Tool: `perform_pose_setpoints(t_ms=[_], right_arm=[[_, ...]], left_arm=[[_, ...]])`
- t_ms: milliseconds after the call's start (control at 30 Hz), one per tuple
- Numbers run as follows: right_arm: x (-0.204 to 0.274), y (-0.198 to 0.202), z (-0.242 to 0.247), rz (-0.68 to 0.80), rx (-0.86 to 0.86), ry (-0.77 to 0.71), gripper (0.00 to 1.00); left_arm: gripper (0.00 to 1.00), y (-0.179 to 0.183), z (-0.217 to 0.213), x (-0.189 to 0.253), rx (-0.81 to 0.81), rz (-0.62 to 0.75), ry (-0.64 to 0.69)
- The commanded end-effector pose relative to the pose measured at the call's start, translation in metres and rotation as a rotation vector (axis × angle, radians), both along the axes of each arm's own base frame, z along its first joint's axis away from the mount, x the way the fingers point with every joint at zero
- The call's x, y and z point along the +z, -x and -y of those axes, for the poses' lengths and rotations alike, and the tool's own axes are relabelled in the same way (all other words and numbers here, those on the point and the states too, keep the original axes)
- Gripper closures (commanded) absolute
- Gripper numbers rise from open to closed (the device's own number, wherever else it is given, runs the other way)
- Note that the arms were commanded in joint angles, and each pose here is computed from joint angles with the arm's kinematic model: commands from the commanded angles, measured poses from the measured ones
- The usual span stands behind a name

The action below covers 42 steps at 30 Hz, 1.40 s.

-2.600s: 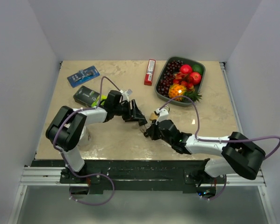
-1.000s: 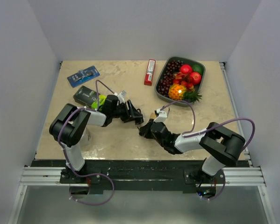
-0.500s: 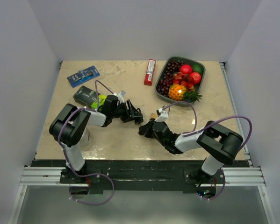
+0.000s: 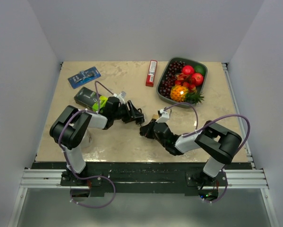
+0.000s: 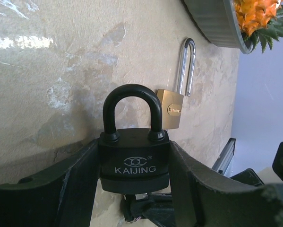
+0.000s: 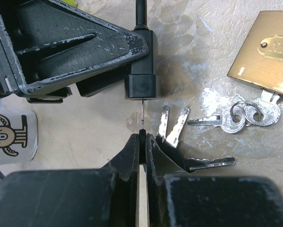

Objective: Unlock with the key

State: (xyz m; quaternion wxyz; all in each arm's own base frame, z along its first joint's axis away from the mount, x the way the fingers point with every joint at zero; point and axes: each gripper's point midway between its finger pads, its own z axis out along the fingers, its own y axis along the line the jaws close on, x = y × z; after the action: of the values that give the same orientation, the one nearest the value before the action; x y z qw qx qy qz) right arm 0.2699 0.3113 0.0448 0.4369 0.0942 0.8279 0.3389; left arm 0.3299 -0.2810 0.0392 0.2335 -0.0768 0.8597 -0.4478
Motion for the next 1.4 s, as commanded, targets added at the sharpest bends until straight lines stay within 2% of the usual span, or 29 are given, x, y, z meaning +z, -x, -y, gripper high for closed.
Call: perform_pose_setpoints(t_ms=[0, 1000, 1167, 1367], right_arm=[[0.056, -0.057, 0.007, 0.172, -0.201, -0.125, 1.00], [0.067, -0.091, 0.013, 0.308, -0.249, -0.054, 1.00], [0.070, -0.088, 0.015, 0.290, -0.242, -0.082, 1.00], [0.082, -0.077, 0.019, 0.245, -0.176, -0.177, 1.00]], left_arm=[[1.00, 0.060, 0.009, -0.022, -0.150, -0.145, -0.021], [1.00, 0.096, 0.015, -0.023, -0.195, -0.181, 0.000], [1.00, 0.086, 0.017, -0.006, -0.187, -0.110, 0.014], [1.00, 0.076, 0.017, 0.031, -0.168, 0.056, 0.057]])
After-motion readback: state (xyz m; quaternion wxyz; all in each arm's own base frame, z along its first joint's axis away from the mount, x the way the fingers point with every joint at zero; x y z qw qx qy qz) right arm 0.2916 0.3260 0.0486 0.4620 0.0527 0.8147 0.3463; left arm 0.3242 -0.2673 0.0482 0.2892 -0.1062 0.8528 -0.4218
